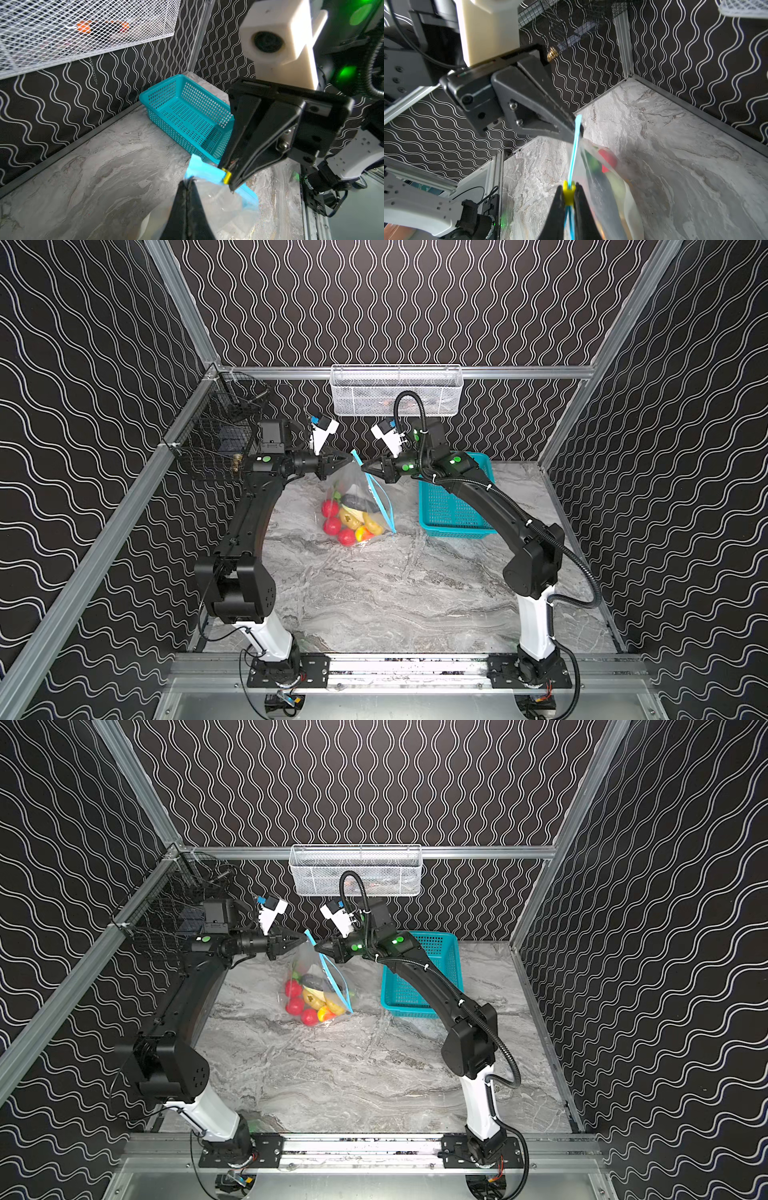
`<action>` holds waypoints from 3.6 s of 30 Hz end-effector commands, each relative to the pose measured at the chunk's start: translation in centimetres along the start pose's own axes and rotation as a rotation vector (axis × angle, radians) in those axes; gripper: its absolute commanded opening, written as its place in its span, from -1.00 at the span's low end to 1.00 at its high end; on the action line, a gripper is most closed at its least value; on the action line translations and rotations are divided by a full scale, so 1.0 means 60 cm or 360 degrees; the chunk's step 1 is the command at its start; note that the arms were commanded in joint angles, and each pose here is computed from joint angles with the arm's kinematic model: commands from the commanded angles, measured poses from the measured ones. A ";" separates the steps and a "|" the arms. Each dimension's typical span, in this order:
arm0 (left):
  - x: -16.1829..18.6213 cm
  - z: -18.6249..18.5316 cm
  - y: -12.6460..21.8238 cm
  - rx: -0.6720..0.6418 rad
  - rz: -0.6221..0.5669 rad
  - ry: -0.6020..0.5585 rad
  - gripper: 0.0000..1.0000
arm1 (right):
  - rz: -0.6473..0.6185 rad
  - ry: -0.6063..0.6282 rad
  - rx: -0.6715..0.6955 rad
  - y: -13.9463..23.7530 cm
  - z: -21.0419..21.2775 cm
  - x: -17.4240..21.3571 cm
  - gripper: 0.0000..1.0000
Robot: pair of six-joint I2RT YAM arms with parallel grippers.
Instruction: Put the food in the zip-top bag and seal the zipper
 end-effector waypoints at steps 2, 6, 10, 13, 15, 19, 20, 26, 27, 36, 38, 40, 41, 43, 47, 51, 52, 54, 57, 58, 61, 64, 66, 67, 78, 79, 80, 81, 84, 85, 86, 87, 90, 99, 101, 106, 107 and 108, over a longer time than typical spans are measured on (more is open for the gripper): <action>-0.015 0.018 0.005 -0.0112 -0.0018 -0.0009 -1.00 | 0.0021 -0.0011 0.0020 0.007 0.005 0.005 -0.82; -0.017 0.029 0.007 -0.0165 -0.0023 0.0054 -1.00 | 0.0043 -0.0056 0.0105 0.007 -0.008 0.016 -0.84; -0.024 0.033 0.008 -0.0172 -0.0040 0.0112 -1.00 | 0.0057 -0.0082 0.0143 0.010 -0.011 0.027 -0.84; -0.028 0.037 0.008 -0.0188 -0.0051 0.0144 -1.00 | 0.0069 -0.0094 0.0174 0.014 -0.013 0.034 -0.86; -0.031 0.039 0.010 -0.0214 -0.0064 0.0166 -1.00 | 0.0074 -0.0101 0.0195 0.016 -0.015 0.040 -0.88; -0.038 0.039 0.016 -0.0265 -0.0093 0.0168 -1.00 | 0.0088 -0.0113 0.0229 0.020 -0.017 0.049 -0.88; -0.040 0.040 0.018 -0.0286 -0.0102 0.0176 -1.00 | 0.0091 -0.0113 0.0234 0.021 -0.017 0.051 -0.88; -0.048 0.038 0.022 -0.0295 -0.0109 0.0259 -1.00 | 0.0109 -0.0140 0.0264 0.028 -0.018 0.072 -0.92; -0.049 0.038 0.023 -0.0296 -0.0112 0.0261 -1.00 | 0.0110 -0.0143 0.0265 0.029 -0.017 0.075 -0.92; -0.065 0.037 0.032 -0.0332 -0.0148 0.0270 -1.00 | 0.0126 -0.0166 0.0294 0.043 -0.012 0.097 -0.92; -0.068 0.036 0.032 -0.0334 -0.0154 0.0262 -1.00 | 0.0136 -0.0186 0.0297 0.043 -0.013 0.106 -0.90; -0.070 0.038 0.034 -0.0347 -0.0160 0.0261 -1.00 | 0.0158 -0.0200 0.0289 0.043 -0.011 0.116 -0.90; -0.072 0.037 0.034 -0.0351 -0.0161 0.0258 -1.00 | 0.0167 -0.0207 0.0293 0.044 -0.011 0.119 -0.90; -0.075 0.039 0.036 -0.0372 -0.0164 0.0254 -1.00 | 0.0188 -0.0221 0.0300 0.046 -0.011 0.128 -0.90; -0.079 0.039 0.038 -0.0383 -0.0171 0.0247 -1.00 | 0.0201 -0.0246 0.0319 0.054 -0.008 0.143 -0.90; -0.077 0.043 0.039 -0.0414 -0.0163 0.0275 -1.00 | 0.0218 -0.0290 0.0336 0.058 -0.007 0.160 -0.91; -0.078 0.044 0.040 -0.0425 -0.0164 0.0273 -1.00 | 0.0222 -0.0297 0.0338 0.058 -0.006 0.163 -0.91; -0.077 0.046 0.041 -0.0445 -0.0161 0.0286 -1.00 | 0.0238 -0.0317 0.0363 0.059 -0.010 0.172 -0.91; -0.080 0.046 0.044 -0.0469 -0.0163 0.0282 -1.00 | 0.0277 -0.0338 0.0384 0.059 -0.012 0.185 -0.92; -0.082 0.045 0.046 -0.0474 -0.0168 0.0274 -1.00 | 0.0287 -0.0343 0.0391 0.060 -0.013 0.190 -0.92; -0.085 0.059 0.065 -0.0532 -0.0188 0.0270 -1.00 | 0.0308 -0.0356 0.0436 0.063 -0.019 0.202 -0.92; -0.086 0.066 0.067 -0.0545 -0.0192 0.0299 -1.00 | 0.0329 -0.0375 0.0478 0.065 -0.024 0.209 -0.92; -0.086 0.067 0.068 -0.0536 -0.0197 0.0318 -1.00 | 0.0339 -0.0395 0.0518 0.067 -0.029 0.213 -0.92; -0.086 0.068 0.068 -0.0532 -0.0200 0.0325 -1.00 | 0.0341 -0.0405 0.0540 0.069 -0.031 0.213 -0.93; -0.091 0.047 0.079 -0.0508 -0.0274 0.0401 -1.00 | 0.0184 -0.0433 0.0500 0.079 -0.012 0.174 -1.00; -0.092 0.043 0.080 -0.0508 -0.0279 0.0413 -1.00 | 0.0165 -0.0438 0.0497 0.081 -0.010 0.169 -1.00; -0.092 0.039 0.084 -0.0512 -0.0285 0.0425 -1.00 | 0.0148 -0.0448 0.0500 0.083 -0.008 0.166 -1.00; -0.093 0.035 0.086 -0.0511 -0.0289 0.0432 -1.00 | 0.0133 -0.0453 0.0494 0.085 -0.006 0.162 -1.00; -0.089 0.018 0.096 -0.0502 -0.0308 0.0466 -1.00 | 0.0088 -0.0476 0.0469 0.091 0.003 0.153 -1.00; -0.088 0.011 0.099 -0.0507 -0.0312 0.0473 -1.00 | 0.0074 -0.0481 0.0461 0.094 0.008 0.149 -1.00; -0.085 0.005 0.104 -0.0520 -0.0318 0.0483 -1.00 | 0.0062 -0.0484 0.0452 0.098 0.013 0.144 -1.00; -0.082 0.000 0.107 -0.0528 -0.0319 0.0494 -1.00 | 0.0050 -0.0482 0.0445 0.103 0.019 0.141 -1.00; -0.072 -0.023 0.125 -0.0578 -0.0331 0.0509 -1.00 | 0.0020 -0.0479 0.0429 0.117 0.037 0.131 -1.00; -0.003 -0.091 0.163 -0.0649 -0.0342 0.0837 -1.00 | 0.0054 -0.0409 0.0418 0.112 0.119 0.147 -1.00; 0.021 -0.109 0.174 -0.0689 -0.0322 0.0868 -1.00 | 0.0073 -0.0421 0.0437 0.113 0.130 0.158 -1.00; 0.084 -0.134 0.184 -0.0765 -0.0226 0.0997 -1.00 | 0.0057 -0.0482 0.0478 0.129 0.145 0.180 -1.00; 0.093 -0.136 0.187 -0.0786 -0.0215 0.1012 -1.00 | 0.0057 -0.0492 0.0492 0.131 0.146 0.183 -1.00; 0.101 -0.137 0.190 -0.0812 -0.0207 0.1025 -1.00 | 0.0059 -0.0504 0.0506 0.134 0.146 0.187 -1.00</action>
Point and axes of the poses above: each gripper's point midway between its finger pads, its own y axis back along the fingers, its own z axis along the line the jaws close on, x = y × z, the point moved 4 cm from there along y, back along the fingers, and after that the axes turned 1 degree about y, right-handed, at the moved point
